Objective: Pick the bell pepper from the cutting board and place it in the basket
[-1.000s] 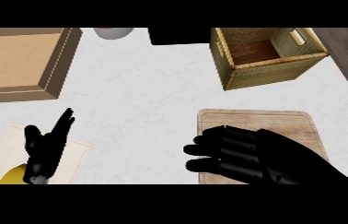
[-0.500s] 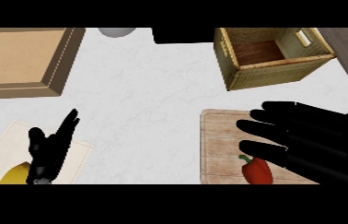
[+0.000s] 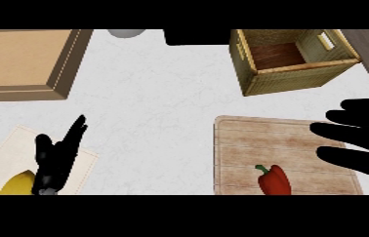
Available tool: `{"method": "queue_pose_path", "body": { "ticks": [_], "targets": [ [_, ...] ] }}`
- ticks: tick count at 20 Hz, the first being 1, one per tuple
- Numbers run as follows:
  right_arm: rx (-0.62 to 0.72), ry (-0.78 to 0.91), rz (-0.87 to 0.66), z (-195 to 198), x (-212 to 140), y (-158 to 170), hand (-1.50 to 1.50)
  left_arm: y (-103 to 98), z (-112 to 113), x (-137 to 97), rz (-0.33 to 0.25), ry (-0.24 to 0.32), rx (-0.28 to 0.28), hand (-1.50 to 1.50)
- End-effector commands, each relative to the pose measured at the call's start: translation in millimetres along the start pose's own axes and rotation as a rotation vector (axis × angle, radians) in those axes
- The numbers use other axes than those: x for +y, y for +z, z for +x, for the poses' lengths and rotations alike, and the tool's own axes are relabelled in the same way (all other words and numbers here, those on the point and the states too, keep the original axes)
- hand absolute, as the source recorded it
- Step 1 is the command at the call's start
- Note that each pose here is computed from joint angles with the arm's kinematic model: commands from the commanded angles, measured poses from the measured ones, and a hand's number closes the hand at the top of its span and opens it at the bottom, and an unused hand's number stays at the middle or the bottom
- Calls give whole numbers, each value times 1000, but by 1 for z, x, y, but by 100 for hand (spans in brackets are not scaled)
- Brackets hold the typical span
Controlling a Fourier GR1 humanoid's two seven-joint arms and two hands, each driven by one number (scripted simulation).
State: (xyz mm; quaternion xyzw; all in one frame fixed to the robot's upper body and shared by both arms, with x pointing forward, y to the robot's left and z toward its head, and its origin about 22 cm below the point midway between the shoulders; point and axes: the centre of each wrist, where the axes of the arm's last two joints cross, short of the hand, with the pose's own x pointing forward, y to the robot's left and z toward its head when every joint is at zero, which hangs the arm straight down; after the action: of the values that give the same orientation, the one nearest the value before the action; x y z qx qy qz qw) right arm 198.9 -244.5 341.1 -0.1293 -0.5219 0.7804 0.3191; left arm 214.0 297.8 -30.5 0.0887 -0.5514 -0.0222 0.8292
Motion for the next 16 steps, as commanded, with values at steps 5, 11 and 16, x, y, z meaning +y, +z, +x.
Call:
{"method": "queue_pose_path", "body": {
  "ticks": [5, 11, 16],
  "targets": [
    [-2, -41, 28, -8, 11, -2, -150, 13, -14, 12, -18, 12, 167, 0],
    [-28, -96, 11, -11, 40, -16, -150, 9, -30, -1, -22, 40, 145, 0],
    [-42, -100, -14, 4, 67, -39, -150, 9, -32, -16, -49, 3, 143, 0]
  ]
}}
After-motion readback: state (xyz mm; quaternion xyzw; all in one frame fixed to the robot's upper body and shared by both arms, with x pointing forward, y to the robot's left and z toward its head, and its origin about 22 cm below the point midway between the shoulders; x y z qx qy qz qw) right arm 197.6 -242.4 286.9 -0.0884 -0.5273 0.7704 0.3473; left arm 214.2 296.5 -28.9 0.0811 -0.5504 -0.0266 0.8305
